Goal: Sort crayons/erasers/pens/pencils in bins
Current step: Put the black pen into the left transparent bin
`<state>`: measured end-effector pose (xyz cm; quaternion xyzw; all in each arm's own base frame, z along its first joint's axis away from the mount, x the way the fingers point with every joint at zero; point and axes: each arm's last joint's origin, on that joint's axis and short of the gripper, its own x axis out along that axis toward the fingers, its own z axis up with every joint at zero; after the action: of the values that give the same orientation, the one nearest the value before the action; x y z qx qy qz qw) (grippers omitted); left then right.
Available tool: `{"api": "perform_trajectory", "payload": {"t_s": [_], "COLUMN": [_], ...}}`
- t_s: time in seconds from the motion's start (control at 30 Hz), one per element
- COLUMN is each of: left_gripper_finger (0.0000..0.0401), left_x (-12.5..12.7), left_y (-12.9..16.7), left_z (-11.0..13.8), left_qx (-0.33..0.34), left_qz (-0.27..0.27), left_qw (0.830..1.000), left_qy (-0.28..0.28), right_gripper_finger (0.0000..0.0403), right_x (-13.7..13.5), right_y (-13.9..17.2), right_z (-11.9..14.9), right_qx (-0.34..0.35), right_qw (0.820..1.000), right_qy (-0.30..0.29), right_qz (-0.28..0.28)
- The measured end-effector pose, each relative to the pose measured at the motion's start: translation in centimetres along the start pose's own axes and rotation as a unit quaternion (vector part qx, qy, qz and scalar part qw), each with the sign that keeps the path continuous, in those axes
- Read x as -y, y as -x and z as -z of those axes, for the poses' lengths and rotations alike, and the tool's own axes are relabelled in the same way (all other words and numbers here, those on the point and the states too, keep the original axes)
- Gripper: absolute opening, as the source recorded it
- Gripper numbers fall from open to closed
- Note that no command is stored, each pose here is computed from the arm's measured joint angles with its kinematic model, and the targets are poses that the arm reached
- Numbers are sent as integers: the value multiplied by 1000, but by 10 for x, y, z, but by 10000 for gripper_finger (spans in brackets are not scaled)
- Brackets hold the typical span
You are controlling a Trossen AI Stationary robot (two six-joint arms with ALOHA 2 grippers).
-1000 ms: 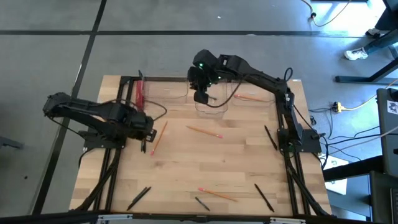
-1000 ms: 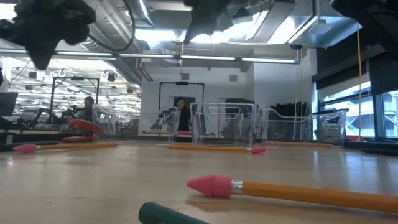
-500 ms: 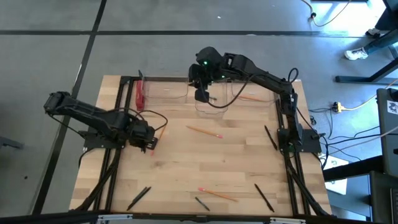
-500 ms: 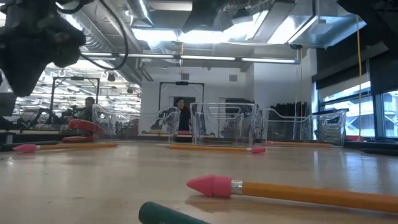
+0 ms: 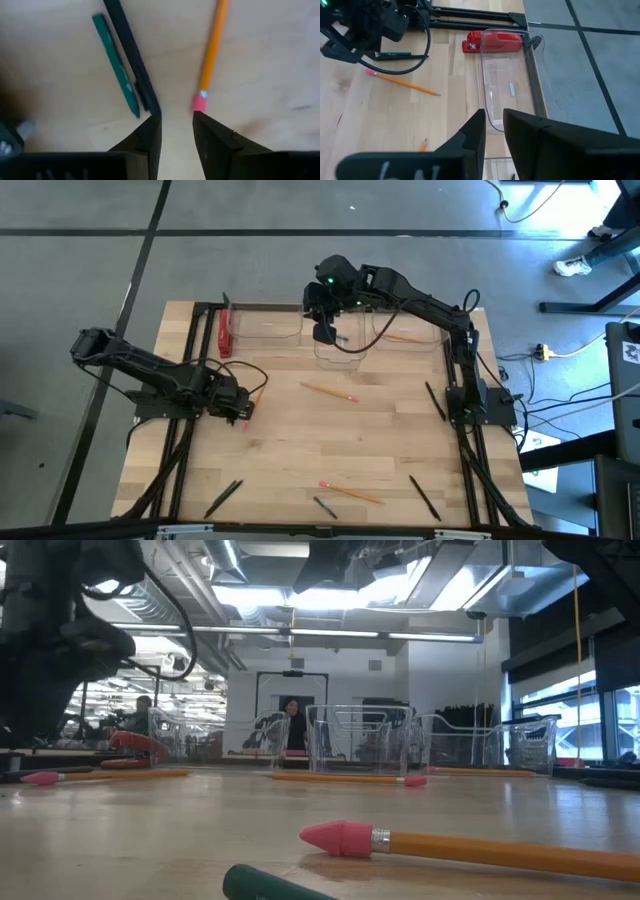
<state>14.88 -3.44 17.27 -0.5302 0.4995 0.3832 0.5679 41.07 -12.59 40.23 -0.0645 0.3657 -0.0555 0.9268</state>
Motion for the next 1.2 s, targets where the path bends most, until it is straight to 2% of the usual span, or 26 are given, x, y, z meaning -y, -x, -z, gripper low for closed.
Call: {"api": "perform_trajectory", "payload": {"t_s": [0.2, 0.43, 0.83, 1.0, 1.2], "left_gripper_finger": [105, 104, 100, 100, 100], "left_x": [-9, -12, -12, -10, -9], "left_y": [-12, -23, -23, -21, -19], "left_z": [-1, -2, -2, 1, 1], "left_qx": [4, 2, 0, -30, -15], "left_qz": [-15, 7, 9, 11, 11], "left_qw": [1000, 1000, 1000, 999, 1000], "left_qy": [2, 4, 3, 11, 16], "right_gripper_finger": [71, 71, 71, 71, 71], "right_x": [0, 0, 0, 0, 0], "right_y": [0, 0, 0, 0, 0], "right_z": [0, 0, 0, 0, 0], "right_qx": [0, 0, -1, -1, -1], "right_qw": [1000, 1000, 1000, 1000, 1000], "right_qy": [-7, -7, -10, -10, -10], "right_qz": [0, 0, 0, 0, 0]}}
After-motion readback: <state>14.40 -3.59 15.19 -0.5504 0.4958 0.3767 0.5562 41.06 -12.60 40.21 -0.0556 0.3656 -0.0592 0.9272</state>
